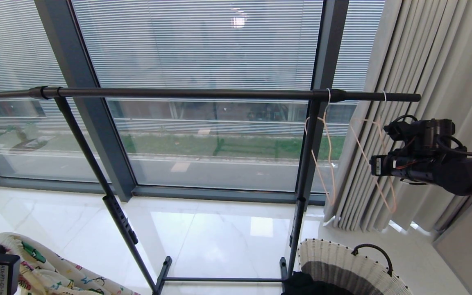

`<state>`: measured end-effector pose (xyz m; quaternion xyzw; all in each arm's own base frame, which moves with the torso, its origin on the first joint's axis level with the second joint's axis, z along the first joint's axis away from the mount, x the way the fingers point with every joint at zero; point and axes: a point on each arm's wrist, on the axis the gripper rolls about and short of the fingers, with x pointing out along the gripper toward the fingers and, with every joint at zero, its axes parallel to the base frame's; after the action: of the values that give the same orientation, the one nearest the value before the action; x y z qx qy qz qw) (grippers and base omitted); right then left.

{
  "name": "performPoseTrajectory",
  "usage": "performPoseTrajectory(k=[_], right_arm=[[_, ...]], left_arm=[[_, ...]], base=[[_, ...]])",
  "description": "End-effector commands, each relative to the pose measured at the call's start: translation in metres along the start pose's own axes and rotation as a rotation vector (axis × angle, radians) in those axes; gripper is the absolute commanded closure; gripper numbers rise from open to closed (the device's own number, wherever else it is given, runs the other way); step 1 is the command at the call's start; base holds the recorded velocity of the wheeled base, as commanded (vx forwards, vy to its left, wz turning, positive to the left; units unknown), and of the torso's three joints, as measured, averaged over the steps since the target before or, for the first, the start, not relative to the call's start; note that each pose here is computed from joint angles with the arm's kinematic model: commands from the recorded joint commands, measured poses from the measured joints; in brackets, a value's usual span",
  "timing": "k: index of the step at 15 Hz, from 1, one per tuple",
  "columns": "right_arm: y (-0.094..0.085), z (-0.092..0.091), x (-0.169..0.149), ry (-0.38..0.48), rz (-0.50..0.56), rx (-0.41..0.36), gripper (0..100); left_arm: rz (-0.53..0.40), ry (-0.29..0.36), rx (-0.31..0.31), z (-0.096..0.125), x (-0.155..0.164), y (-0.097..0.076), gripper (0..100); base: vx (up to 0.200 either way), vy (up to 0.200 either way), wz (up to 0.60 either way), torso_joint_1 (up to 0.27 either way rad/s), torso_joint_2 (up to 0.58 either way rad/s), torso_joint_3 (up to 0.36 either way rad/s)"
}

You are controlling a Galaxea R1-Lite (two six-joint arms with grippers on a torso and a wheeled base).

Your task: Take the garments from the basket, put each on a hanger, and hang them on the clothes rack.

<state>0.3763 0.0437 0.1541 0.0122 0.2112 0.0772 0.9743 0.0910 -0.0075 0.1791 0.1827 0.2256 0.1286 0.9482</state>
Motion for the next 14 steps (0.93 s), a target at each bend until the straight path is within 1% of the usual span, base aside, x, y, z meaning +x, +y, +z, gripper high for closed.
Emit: performPoseTrajectory(k=[1, 3, 5, 9, 12, 14], right_arm=[[0.0, 0.003, -0.005, -0.032, 0.002, -0.004, 100], [0.001, 0.005, -0.014, -0.087, 0.006, -0.01, 100], [0.001, 0.001, -0.025, -0.106, 0.006, -0.011, 100], [0.003, 0.001, -0.05, -0.161, 0.019, -0.015, 100], [0.005, -0.005, -0.08, -0.169, 0.046, -0.021, 100], [0.006, -0.02, -0.098, -0.14, 0.055, -0.037, 100]], left_arm=[[0.001, -0.002, -0.001, 0.0, 0.0, 0.0, 100], [0.002, -0.003, -0.002, 0.001, 0.0, 0.0, 100], [0.006, -0.023, -0.012, 0.003, 0.0, 0.001, 100], [0.01, -0.04, -0.022, 0.002, -0.003, 0.002, 100], [0.011, -0.055, -0.029, 0.002, -0.006, 0.004, 100], [0.015, -0.073, -0.043, 0.003, -0.007, 0.004, 100]], base=[[0.0, 0.0, 0.0, 0.0, 0.0, 0.0], [0.0, 0.0, 0.0, 0.0, 0.0, 0.0], [0.0, 0.0, 0.0, 0.0, 0.0, 0.0], [0.0, 0.0, 0.0, 0.0, 0.0, 0.0], [0.0, 0.0, 0.0, 0.0, 0.0, 0.0], [-0.2, 0.0, 0.0, 0.0, 0.0, 0.005]])
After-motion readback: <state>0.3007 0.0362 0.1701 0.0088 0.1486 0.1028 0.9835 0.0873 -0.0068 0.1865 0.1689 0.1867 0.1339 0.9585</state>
